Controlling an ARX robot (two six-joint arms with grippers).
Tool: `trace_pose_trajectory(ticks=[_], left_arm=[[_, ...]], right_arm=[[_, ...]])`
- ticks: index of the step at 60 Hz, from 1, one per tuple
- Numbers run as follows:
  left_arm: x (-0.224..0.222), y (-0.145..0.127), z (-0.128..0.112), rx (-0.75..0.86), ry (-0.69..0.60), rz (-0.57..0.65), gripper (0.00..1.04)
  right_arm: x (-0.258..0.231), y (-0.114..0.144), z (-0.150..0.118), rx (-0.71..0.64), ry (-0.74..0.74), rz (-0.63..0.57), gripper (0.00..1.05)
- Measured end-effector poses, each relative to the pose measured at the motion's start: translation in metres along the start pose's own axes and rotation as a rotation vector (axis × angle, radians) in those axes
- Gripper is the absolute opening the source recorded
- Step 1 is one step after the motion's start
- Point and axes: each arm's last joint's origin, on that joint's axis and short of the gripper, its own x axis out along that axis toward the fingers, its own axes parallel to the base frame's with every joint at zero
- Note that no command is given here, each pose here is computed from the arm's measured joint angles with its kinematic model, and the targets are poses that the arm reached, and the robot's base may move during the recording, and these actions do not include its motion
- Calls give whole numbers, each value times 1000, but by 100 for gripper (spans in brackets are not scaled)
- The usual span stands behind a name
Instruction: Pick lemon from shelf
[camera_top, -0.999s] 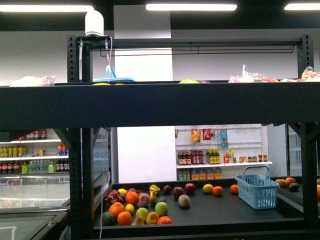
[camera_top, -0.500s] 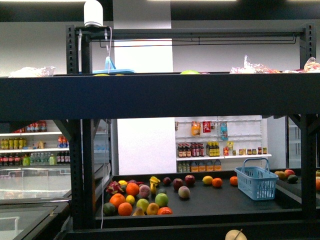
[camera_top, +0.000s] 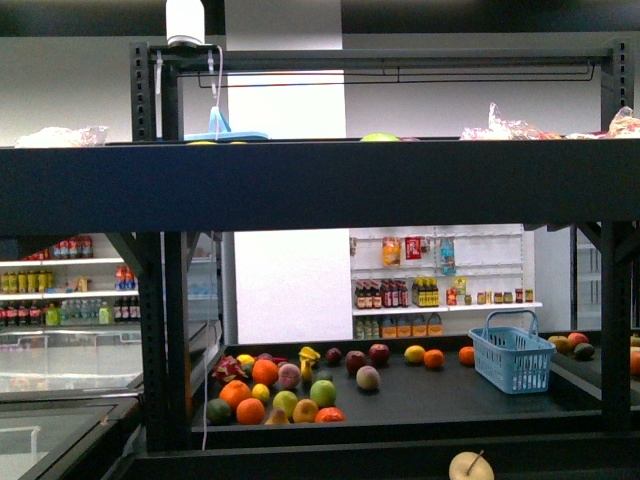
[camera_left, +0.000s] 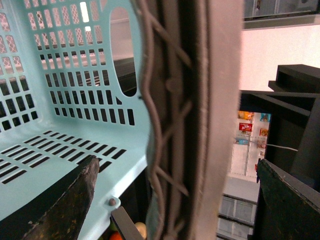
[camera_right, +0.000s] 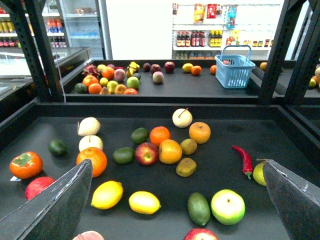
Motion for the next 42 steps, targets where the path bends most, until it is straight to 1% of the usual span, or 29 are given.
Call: trace_pose_trajectory(ticks=[4,6,22,26,31,33,37,42], left_arm=[[5,2,0,1,-7,8,96],[9,2,1,2,-7,8,89],[13,-5,2,20,-12,-24,47],[13,-5,1,20,-11,-22,31],[13,-3,1,7,-13,-12,19],[13,-2,0,3,-7,-10,16],[10,-3,-2,34,0,-14,16],[0,-8,-13,89,22,4,16]], right_arm=[[0,0,0,0,0,0,102],[0,0,0,0,0,0,102],[0,0,0,0,0,0,102],[0,0,0,0,0,0,102],[0,0,0,0,0,0,102],[0,0,0,0,0,0,102],[0,0,0,0,0,0,102],[0,0,0,0,0,0,102]])
